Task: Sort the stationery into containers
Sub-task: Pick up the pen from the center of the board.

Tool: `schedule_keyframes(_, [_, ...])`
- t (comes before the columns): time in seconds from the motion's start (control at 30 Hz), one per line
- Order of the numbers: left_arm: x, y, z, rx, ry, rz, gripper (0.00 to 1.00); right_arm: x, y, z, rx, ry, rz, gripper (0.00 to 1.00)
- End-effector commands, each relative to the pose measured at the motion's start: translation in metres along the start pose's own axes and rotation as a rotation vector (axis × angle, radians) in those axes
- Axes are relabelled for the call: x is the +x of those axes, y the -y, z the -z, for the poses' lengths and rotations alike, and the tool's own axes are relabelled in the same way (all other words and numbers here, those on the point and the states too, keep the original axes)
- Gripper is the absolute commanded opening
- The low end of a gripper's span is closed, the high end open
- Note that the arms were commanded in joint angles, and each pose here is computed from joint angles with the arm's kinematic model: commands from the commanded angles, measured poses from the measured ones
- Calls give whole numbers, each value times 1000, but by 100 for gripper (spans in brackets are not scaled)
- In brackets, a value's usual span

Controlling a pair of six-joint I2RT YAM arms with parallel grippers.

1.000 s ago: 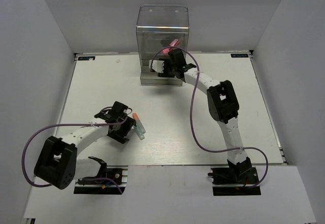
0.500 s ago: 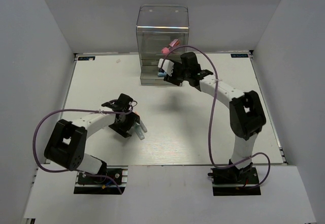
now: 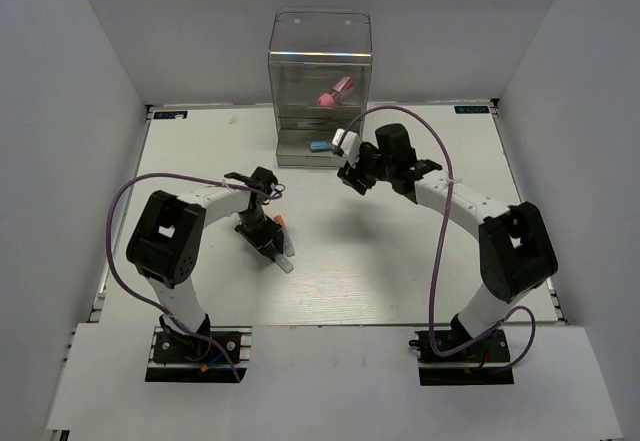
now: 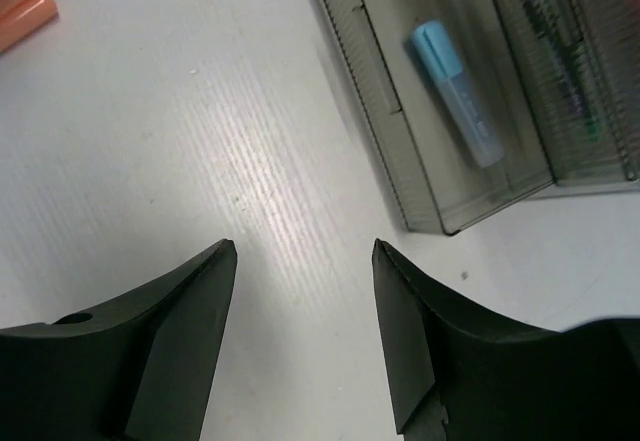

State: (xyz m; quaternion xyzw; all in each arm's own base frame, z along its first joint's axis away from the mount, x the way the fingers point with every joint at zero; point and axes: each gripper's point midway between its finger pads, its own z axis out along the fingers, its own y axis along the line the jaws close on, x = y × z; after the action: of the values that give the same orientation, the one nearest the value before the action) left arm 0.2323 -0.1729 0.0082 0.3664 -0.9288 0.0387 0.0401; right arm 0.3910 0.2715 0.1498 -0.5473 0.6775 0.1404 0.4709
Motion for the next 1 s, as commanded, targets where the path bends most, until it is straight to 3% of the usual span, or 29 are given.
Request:
schedule_keyframes(0.0, [-4, -17, -29, -58, 33, -53, 20, -13, -1, 16, 20, 53, -58, 63])
schedule_keyframes(0.1, [-5, -6, -16, 13, 54, -86, 4, -3, -4, 25, 32, 39, -84, 64])
schedule_keyframes(0.17, [-8, 4, -5, 72, 81, -117, 0, 3, -7, 28, 32, 30, -105, 66])
schedule_keyframes(0.57, [-35, 132, 126, 695, 347, -361, 0, 16, -11, 44, 47, 18, -163, 68])
schedule_keyframes(0.63, [-39, 162, 151, 810, 382, -385, 0, 18, -13, 45, 42, 17, -172, 64])
schedule_keyframes(0.8, [-69, 225, 184, 934, 477, -377, 0, 16, -15, 54, 42, 28, -173, 58])
schedule_keyframes(0.97, [-99, 273, 178, 1041, 461, -178, 0, 17, -18, 62, 51, 32, -168, 58])
